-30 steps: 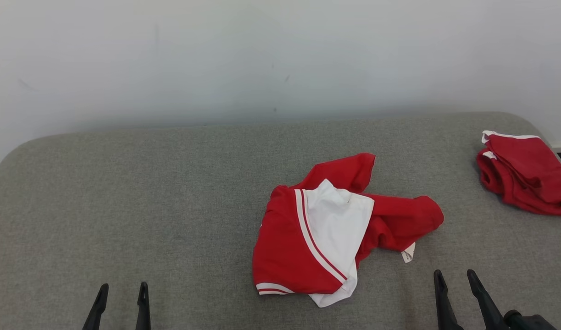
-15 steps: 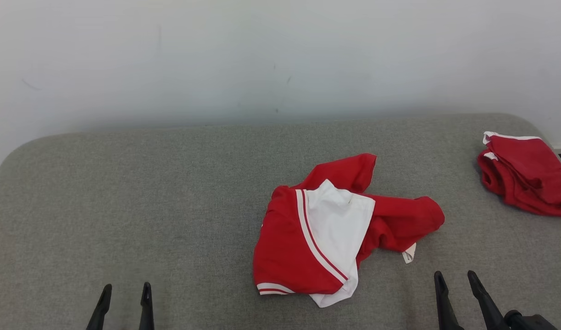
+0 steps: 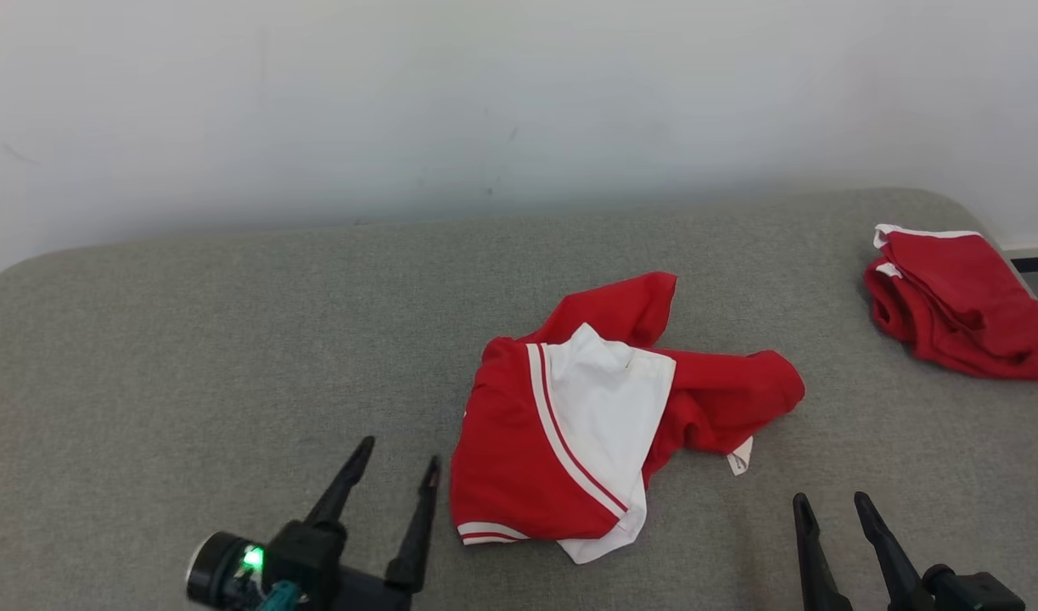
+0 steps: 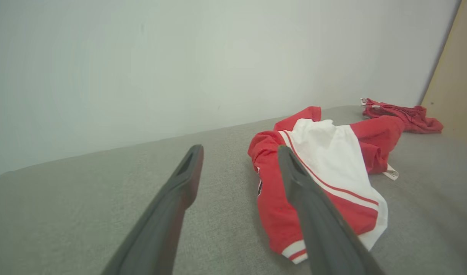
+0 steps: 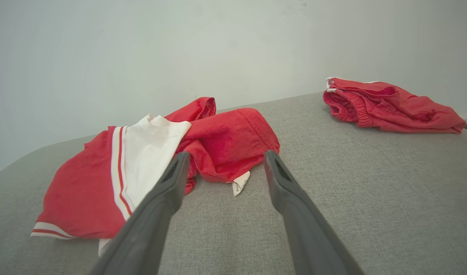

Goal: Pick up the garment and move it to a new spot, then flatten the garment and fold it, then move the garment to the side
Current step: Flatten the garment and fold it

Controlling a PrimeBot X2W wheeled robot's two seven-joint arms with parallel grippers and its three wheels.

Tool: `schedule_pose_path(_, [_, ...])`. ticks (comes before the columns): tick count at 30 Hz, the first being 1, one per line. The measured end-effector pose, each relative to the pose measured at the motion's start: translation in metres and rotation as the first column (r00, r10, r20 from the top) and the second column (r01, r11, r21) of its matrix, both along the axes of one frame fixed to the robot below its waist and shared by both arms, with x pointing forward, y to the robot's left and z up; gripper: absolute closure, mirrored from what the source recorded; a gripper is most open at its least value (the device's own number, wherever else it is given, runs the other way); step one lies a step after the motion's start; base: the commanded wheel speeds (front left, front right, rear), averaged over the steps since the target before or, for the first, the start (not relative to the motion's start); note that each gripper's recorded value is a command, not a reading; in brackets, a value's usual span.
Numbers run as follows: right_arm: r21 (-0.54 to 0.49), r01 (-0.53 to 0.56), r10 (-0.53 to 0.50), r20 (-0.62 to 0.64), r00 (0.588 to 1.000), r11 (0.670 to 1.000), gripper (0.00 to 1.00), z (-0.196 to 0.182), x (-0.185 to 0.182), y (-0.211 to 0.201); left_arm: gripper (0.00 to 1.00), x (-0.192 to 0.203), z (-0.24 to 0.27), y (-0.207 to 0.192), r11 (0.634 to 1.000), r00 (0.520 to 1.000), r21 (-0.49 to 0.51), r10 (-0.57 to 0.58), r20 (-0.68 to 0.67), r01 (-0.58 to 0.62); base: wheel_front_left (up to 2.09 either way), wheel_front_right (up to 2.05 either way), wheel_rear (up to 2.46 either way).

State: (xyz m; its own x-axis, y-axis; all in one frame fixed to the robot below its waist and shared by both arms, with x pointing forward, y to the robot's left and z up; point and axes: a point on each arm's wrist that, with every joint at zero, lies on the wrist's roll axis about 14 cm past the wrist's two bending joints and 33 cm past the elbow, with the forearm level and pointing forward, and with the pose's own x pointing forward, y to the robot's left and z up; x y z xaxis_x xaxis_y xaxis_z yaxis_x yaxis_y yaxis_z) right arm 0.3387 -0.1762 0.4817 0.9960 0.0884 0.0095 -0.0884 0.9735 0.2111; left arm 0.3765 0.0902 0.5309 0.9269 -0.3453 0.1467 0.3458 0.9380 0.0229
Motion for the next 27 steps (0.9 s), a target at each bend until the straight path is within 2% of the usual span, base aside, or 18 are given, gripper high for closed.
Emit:
schedule_pose_path(6, [0.003,0.039,-0.039,-0.01,0.999,0.999,0.0,-0.003,-0.003,-0.011,0.0,0.012,0.003,-0.065,0.979,0.981,0.061,-0.193,-0.02,0.194,0.0,0.0,0.0])
schedule_pose_path(13, [0.012,0.091,-0.091,-0.022,0.996,0.996,0.0,-0.006,-0.005,-0.025,0.0,0.013,-0.02,-0.119,0.919,0.926,0.139,-0.35,-0.144,0.369,0.0,0.0,0.0])
schedule_pose_path(19, [0.009,0.135,-0.134,-0.034,0.99,0.991,0.0,-0.01,-0.009,-0.037,0.0,0.005,-0.052,-0.145,0.858,0.862,0.18,-0.425,-0.275,0.481,0.0,0.0,0.0])
schedule_pose_path(22, [0.007,0.148,-0.148,-0.034,0.988,0.989,0.0,-0.01,-0.009,-0.042,0.0,0.003,-0.064,-0.15,0.839,0.842,0.196,-0.435,-0.318,0.508,0.0,0.0,0.0])
schedule_pose_path(24, [0.003,0.165,-0.164,-0.041,0.986,0.986,0.0,-0.012,-0.012,-0.047,0.0,-0.001,-0.084,-0.153,0.81,0.813,0.223,-0.439,-0.383,0.543,0.0,0.0,0.0])
schedule_pose_path(27, [0.0,0.177,-0.176,-0.044,0.983,0.984,0.0,-0.012,-0.012,-0.051,0.0,-0.003,-0.097,-0.158,0.785,0.792,0.243,-0.445,-0.418,0.569,0.0,0.0,0.0])
